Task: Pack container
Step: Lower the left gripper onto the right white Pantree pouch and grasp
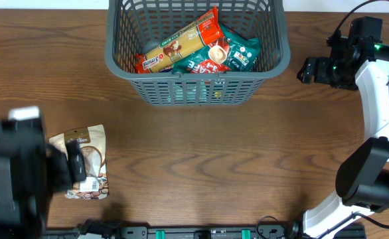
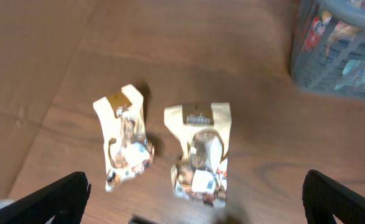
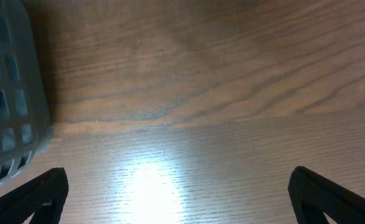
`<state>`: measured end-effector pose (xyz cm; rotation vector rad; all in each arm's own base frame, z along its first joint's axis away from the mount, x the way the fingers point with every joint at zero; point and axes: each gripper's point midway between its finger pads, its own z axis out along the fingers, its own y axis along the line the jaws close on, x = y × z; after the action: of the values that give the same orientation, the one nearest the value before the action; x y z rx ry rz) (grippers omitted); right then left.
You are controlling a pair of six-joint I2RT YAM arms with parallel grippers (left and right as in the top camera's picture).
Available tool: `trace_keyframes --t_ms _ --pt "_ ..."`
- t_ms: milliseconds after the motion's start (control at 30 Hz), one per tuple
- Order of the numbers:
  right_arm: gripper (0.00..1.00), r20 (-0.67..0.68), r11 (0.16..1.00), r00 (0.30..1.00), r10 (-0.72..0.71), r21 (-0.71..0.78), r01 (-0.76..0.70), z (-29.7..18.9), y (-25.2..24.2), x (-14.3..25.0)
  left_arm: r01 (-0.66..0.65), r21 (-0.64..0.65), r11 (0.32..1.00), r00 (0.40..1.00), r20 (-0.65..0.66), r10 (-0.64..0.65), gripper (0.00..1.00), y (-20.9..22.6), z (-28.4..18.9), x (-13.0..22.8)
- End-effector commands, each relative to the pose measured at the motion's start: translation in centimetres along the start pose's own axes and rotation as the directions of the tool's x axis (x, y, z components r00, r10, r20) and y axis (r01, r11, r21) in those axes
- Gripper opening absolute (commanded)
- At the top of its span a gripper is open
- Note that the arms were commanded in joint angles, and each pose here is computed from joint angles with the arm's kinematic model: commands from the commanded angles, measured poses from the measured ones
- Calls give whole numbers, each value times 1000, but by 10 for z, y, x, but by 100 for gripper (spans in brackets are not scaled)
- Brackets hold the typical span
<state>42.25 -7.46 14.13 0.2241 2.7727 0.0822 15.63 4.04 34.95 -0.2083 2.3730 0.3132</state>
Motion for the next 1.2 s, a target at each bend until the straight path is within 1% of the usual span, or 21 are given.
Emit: trace_keyframes --t_ms 0,133,200,300,333,367,433,500,567,733,833,1067,1167 --pt "99 3 1000 1000 -14 -13 14 -1 7 0 20 -29 999 998 -51 -21 99 -3 28 28" --pt "99 5 1000 1000 -14 -13 14 -1 7 0 2 -47 999 995 -96 -6 99 -17 73 49" --pt "99 13 1000 1000 -15 -12 15 -1 7 -2 -11 -55 998 991 -137 3 99 -28 107 61" --pt "99 20 1000 1000 -16 -12 16 -1 7 -4 -19 -74 997 982 -188 5 99 -36 143 78" --pt "99 20 1000 1000 -16 -12 16 -1 7 -4 -12 -71 997 984 -178 -1 99 -40 155 76" --pt "99 19 1000 1000 -16 -12 16 -1 7 -4 0 -71 997 985 -171 -12 99 -42 161 74" --pt "99 19 1000 1000 -16 -12 16 -1 7 -4 78 -93 993 982 -163 -92 99 -41 172 70" --pt "99 20 1000 1000 -16 -12 16 -1 7 -4 130 -41 991 972 -191 -136 99 -51 181 70" --pt "99 22 1000 1000 -16 -12 17 -1 7 -4 122 -23 992 962 -244 -124 99 -54 191 75" --pt "99 24 1000 999 -25 -11 25 -1 7 -5 116 -86 989 921 -365 -140 99 -45 218 98" --pt "99 25 1000 999 -27 -11 28 -1 7 -5 126 -107 986 905 -394 -159 99 -43 236 110" --pt "99 24 1000 999 -27 -11 27 -1 7 -5 212 -67 975 880 -420 -220 99 -50 264 145" --pt "100 24 1000 999 -27 -11 27 -1 7 -5 216 -77 973 876 -424 -228 99 -47 271 159"
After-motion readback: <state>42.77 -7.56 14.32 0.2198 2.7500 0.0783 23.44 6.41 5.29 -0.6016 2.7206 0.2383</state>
